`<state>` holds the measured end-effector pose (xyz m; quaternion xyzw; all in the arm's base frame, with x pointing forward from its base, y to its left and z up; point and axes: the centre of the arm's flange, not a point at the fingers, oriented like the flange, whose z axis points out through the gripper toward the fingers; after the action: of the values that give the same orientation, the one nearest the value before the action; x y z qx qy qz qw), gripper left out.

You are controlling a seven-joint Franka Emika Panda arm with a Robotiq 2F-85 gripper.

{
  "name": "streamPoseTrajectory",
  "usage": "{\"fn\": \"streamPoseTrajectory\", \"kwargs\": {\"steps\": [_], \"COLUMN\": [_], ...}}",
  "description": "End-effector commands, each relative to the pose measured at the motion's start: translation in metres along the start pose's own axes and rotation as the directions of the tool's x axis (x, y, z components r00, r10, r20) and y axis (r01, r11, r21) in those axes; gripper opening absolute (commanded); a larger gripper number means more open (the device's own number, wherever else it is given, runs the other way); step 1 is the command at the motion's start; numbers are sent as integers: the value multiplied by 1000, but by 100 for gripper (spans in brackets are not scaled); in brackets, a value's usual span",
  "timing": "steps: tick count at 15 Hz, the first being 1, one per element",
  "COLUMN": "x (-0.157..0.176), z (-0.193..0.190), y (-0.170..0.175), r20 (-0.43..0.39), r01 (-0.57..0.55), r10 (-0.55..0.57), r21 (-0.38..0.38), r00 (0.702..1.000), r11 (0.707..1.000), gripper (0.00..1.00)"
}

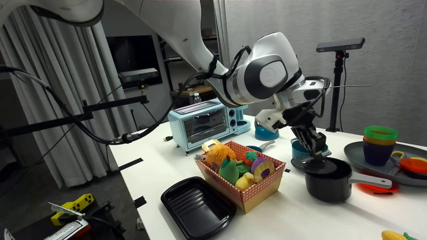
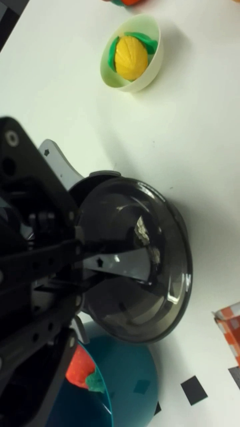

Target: Pick the lid from the blue pot and put it on the black pot

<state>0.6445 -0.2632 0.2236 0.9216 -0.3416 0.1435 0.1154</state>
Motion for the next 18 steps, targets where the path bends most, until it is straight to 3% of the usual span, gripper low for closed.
{"fn": "streamPoseTrajectory", "kwargs": {"steps": [1,9,18], "x": [-1,13,23], "z": [-3,-4,11], "y": [-11,-15,2], "r20": [-55,-131,-140], "r01": [-2,-25,-59], "r10": [4,29,58], "r21": [31,37,2], "r00": [998,991,988], "r11": [1000,999,998], "gripper": [4,4,4]}}
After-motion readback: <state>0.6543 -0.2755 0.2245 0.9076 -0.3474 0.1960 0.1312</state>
